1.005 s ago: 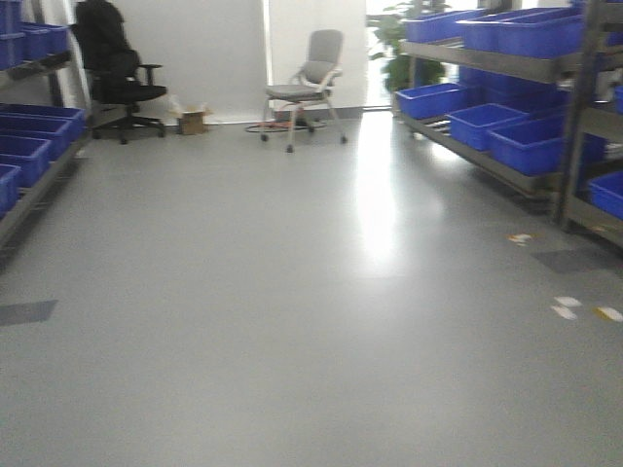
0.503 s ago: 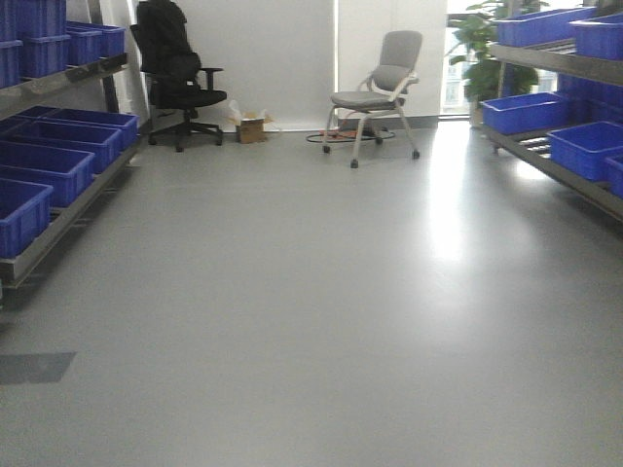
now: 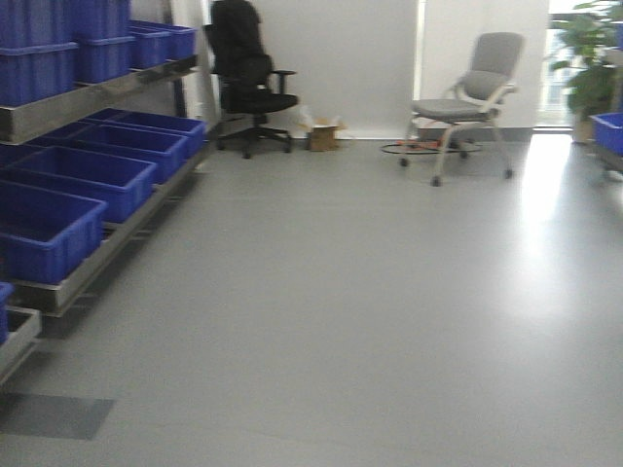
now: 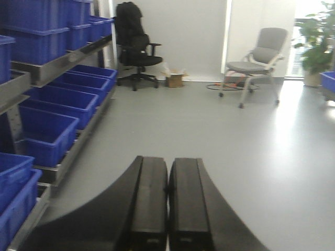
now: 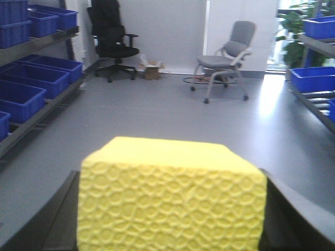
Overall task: Place yellow foam block on left shelf second layer
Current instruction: 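Drive the base to the shelf rack holding the cube in the right gripper, then position the right gripper with the cube over a blue bin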
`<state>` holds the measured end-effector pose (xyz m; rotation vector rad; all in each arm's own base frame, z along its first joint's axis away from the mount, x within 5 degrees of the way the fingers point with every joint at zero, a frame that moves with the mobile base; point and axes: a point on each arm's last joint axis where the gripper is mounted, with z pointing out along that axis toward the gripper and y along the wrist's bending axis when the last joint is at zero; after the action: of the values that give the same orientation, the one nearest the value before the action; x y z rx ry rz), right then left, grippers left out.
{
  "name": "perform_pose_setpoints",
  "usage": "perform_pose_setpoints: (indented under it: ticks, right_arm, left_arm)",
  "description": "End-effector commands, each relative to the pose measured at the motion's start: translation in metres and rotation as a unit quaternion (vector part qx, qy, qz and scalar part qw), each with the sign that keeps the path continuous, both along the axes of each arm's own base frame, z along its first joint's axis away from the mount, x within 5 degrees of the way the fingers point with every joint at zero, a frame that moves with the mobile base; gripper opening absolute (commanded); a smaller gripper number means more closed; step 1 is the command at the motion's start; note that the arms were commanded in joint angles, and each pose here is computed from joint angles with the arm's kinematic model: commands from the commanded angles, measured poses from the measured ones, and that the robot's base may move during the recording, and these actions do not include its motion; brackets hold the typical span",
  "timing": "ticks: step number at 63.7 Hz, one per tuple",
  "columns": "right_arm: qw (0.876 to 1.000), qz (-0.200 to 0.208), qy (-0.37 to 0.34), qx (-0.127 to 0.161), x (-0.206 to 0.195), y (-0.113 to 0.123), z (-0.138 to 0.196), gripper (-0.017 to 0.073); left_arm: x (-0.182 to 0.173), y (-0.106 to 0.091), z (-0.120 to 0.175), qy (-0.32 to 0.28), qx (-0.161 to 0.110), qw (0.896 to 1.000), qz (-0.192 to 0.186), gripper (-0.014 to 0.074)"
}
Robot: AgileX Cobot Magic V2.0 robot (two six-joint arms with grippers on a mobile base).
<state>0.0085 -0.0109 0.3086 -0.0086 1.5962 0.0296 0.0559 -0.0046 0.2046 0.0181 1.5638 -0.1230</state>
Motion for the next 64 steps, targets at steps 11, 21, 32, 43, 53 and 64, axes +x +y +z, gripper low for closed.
perform_pose_setpoints:
  ticks: [11, 21, 32, 43, 53, 64]
  right_arm:
    - [0.999, 0.001, -0.048, -0.01, -0.0008, 0.0007, 0.0151, 0.0265]
    - [0.999, 0.001, -0.048, -0.01, -0.0008, 0.0007, 0.0151, 0.0265]
    - [0.999, 0.001, -0.048, -0.01, -0.0008, 0.0007, 0.0151, 0.0265]
    - [0.999, 0.001, -0.048, -0.01, -0.0008, 0.0007, 0.0151, 0.0265]
    - [0.999, 0.001, -0.048, -0.01, -0.0008, 0.0007, 0.0151, 0.0265]
    - [0.999, 0.001, -0.048, -0.01, -0.0008, 0.0007, 0.0151, 0.0265]
  left_arm:
    - [0.0013, -0.0013, -0.0013, -0.026, -0.008, 1.0, -0.007, 0.0136]
    - [0.0013, -0.0013, -0.0013, -0.026, -0.008, 1.0, -0.007, 0.0136]
    - [0.0013, -0.0013, -0.0013, -0.026, -0.008, 1.0, -0.007, 0.0136]
    - [0.0013, -0.0013, -0.0013, -0.026, -0.008, 1.0, -0.007, 0.0136]
    - [0.0013, -0.0013, -0.0013, -0.026, -0.008, 1.0, -0.007, 0.0136]
    - [0.0013, -0.0013, -0.0013, -0.026, -0.008, 1.0, -0.007, 0.0136]
